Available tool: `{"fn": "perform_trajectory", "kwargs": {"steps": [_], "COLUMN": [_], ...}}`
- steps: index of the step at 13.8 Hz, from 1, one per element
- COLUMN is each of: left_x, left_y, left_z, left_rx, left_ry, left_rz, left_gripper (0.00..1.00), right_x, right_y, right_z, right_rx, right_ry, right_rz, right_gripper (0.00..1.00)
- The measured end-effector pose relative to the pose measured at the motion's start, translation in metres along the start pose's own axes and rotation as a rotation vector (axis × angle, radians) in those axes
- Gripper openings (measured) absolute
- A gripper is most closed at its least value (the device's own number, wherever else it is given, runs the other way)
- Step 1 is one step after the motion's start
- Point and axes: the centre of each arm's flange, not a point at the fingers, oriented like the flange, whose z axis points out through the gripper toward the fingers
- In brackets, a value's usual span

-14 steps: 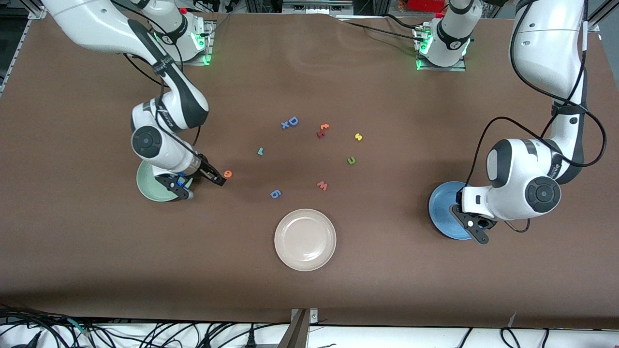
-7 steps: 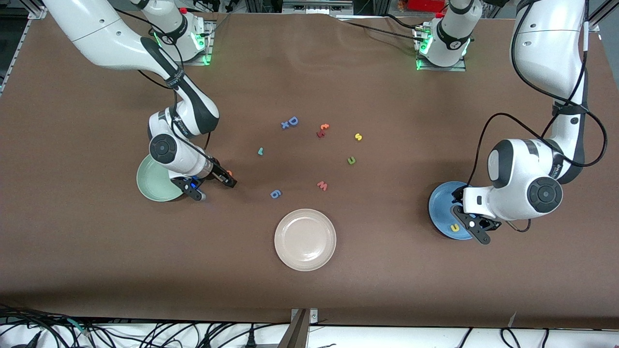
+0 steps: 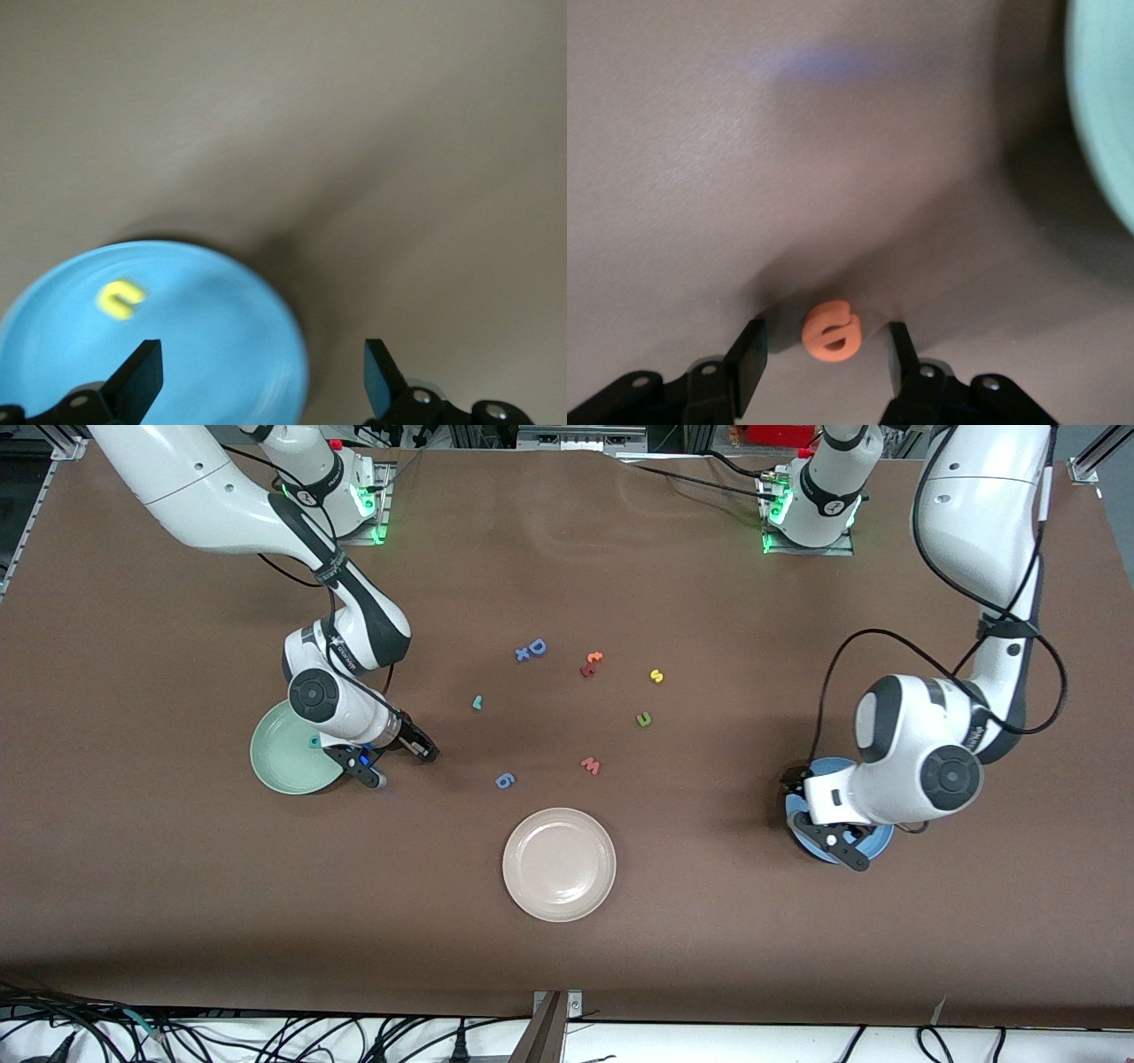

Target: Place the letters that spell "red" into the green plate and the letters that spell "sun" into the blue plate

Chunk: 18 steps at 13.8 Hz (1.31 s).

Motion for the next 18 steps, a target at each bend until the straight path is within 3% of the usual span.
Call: {"fn": "perform_trajectory", "kwargs": {"steps": [8, 13, 18], "left_x": [0.022, 0.023, 0.005], "left_y": [0.089, 0.140, 0.171], "left_z": [0.022, 0.051, 0.075], "left_rx": [-0.034, 0.013, 0.014], "left_ry": [-0.034, -0.033, -0.002], "left_rz": [-0.385, -0.505, -0.571], "left_gripper": [1.00, 1.00, 1.00], "right_x": [0.004, 0.003, 0.002], "right_y": [0.003, 0.003, 0.003], "right_z": [-0.001, -0.001, 0.000], "right_rx": [-0.008, -0.006, 0.006], "right_ry": [0.018, 0.023, 0.029], "right_rz": [-0.004, -0.002, 0.003], "right_gripper": [0.59, 0.59, 0.58]}}
